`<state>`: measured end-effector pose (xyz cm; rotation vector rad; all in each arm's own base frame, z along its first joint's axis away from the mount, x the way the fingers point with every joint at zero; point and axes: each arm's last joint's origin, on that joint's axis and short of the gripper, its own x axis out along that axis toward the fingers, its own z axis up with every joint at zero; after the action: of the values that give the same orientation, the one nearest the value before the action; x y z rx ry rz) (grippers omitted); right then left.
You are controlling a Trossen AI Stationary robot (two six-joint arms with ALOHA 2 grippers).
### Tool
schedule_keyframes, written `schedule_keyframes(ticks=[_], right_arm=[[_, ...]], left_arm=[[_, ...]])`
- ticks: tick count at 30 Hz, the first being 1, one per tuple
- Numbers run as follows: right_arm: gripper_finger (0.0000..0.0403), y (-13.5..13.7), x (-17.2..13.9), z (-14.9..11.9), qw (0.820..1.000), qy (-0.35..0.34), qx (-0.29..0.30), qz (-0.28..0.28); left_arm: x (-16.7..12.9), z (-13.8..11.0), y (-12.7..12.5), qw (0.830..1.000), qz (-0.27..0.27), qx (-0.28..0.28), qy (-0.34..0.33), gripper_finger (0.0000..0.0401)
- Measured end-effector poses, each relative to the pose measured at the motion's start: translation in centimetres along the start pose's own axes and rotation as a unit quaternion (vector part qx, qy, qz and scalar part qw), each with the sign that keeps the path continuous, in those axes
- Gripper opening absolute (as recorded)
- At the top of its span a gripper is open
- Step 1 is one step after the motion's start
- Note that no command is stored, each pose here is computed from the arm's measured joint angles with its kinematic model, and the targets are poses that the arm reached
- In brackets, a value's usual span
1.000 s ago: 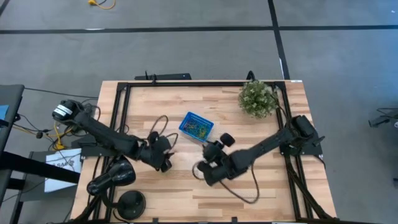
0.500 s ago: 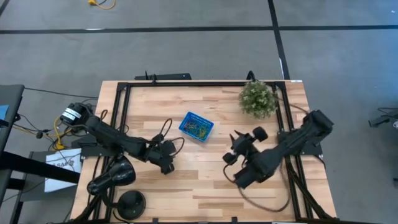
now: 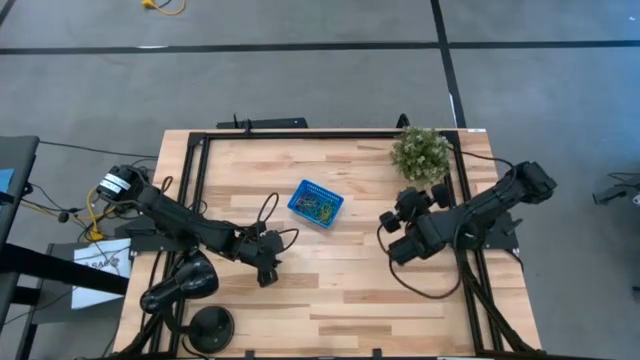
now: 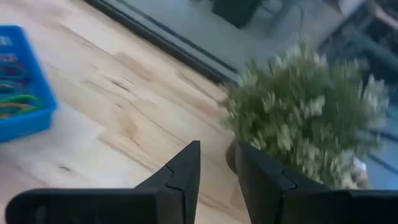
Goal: Pick and place items into bin
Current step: Put the green rubber band into the blue bin
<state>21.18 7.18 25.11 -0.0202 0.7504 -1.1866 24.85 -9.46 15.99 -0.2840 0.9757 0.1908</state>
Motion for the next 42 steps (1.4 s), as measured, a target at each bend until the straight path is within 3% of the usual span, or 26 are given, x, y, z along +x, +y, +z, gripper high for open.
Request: schedule_keyframes(ticks=[10, 16, 21, 27, 31, 36, 39, 42], right_arm=[[0.0098, 0.4, 3.1, -3.8, 0.998, 0.047, 0.037, 0.000], [0.0098, 0.5, 2.8, -4.1, 0.998, 0.043, 0.034, 0.009], [0.0098, 0.5, 2.7, -4.1, 0.998, 0.042, 0.035, 0.012], [0.0098, 0.6, 2.7, -4.1, 0.998, 0.042, 0.037, 0.014], [0.0098, 0.6, 2.7, -4.1, 0.998, 0.042, 0.038, 0.015], [0.0098, 0.6, 2.7, -4.1, 0.998, 0.042, 0.038, 0.015], [0.0098, 0.6, 2.7, -4.1, 0.998, 0.042, 0.036, 0.016], [0.0098, 0.7, 2.7, -4.1, 0.998, 0.042, 0.038, 0.017]], left_arm=[[0.1, -1.1, 0.7, 0.998, 0.032, -0.010, 0.060, 0.0139], [1.6, -1.6, 0.4, 0.996, 0.019, 0.005, 0.088, 0.0139], [3.2, -2.2, 0.4, 0.993, 0.046, 0.017, 0.109, 0.0139], [3.0, -2.2, 0.5, 0.993, 0.051, 0.029, 0.098, 0.0137], [2.7, -1.9, 0.4, 0.994, 0.047, 0.061, 0.080, 0.0101], [2.3, -1.2, 0.3, 0.990, 0.065, 0.109, 0.054, 0.0016], [1.2, 0.6, -0.8, 0.989, 0.048, 0.135, 0.030, 0.0007], [-0.1, 2.5, -1.4, 0.982, 0.072, 0.172, 0.016, 0.0002]])
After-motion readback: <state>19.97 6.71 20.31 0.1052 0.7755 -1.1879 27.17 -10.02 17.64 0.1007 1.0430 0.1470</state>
